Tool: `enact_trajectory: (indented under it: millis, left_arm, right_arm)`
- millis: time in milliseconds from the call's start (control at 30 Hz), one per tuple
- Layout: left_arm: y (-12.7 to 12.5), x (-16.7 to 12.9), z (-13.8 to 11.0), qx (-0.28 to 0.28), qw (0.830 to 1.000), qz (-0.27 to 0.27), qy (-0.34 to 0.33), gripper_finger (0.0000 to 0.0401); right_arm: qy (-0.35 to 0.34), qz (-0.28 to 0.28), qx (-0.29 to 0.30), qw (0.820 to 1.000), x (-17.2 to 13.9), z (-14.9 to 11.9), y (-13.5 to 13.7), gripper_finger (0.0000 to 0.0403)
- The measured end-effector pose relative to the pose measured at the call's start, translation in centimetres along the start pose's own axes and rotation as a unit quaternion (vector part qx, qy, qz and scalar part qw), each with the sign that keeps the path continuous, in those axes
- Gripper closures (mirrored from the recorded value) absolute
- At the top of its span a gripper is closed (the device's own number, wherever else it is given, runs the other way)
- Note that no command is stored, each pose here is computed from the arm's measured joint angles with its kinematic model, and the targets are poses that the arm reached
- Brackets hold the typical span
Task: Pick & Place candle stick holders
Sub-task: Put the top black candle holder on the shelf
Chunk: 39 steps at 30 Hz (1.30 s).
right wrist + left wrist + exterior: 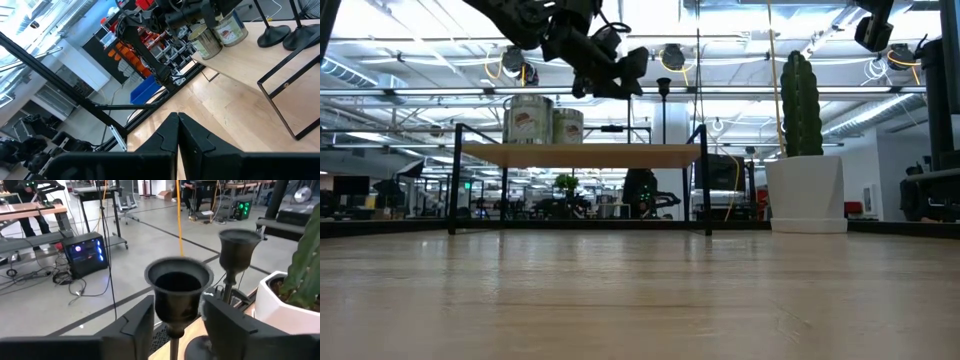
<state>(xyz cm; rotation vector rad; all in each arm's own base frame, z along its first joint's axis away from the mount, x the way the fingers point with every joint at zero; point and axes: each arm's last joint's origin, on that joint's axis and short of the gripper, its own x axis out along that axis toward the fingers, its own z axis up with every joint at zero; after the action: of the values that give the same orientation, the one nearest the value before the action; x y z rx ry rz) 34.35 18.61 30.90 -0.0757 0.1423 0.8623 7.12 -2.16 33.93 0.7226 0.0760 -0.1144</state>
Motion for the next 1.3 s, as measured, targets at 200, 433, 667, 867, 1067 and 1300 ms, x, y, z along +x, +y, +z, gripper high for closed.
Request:
enact_trajectory:
  millis: [200, 433, 667, 867, 1067, 1300]
  left_arm:
    - [0.0, 0.0, 0.2, -0.006, 1.0, 0.0, -0.007, 0.0183]
    - [-0.3, -0.8, 1.0, 0.018, 1.0, -0.015, -0.018, 0.0163]
    - [-1.0, -2.4, 1.8, 0.031, 0.999, -0.023, -0.016, 0.0162]
    - [-1.2, -3.6, 2.0, 0.051, 0.999, -0.015, 0.01, 0.0162]
    - [-1.2, -3.8, 2.1, 0.067, 0.998, -0.011, 0.012, 0.0162]
    - [-1.0, -3.7, 2.1, 0.064, 0.998, -0.003, 0.009, 0.0162]
  right_arm:
    - [0.0, 0.0, 0.004, 1.0, 0.0, 0.0, 0.0, 0.0403]
    - [0.0, 0.0, 0.004, 1.0, 0.0, 0.0, 0.0, 0.0403]
    - [0.001, 0.001, 0.004, 1.0, 0.0, 0.0, 0.0, 0.0403]
    - [0.001, 0.001, 0.004, 1.0, 0.0, 0.0, 0.0, 0.0403]
    - [0.001, 0.001, 0.004, 1.0, 0.0, 0.0, 0.0, 0.0403]
    - [0.001, 0.001, 0.004, 1.0, 0.0, 0.0, 0.0, 0.0403]
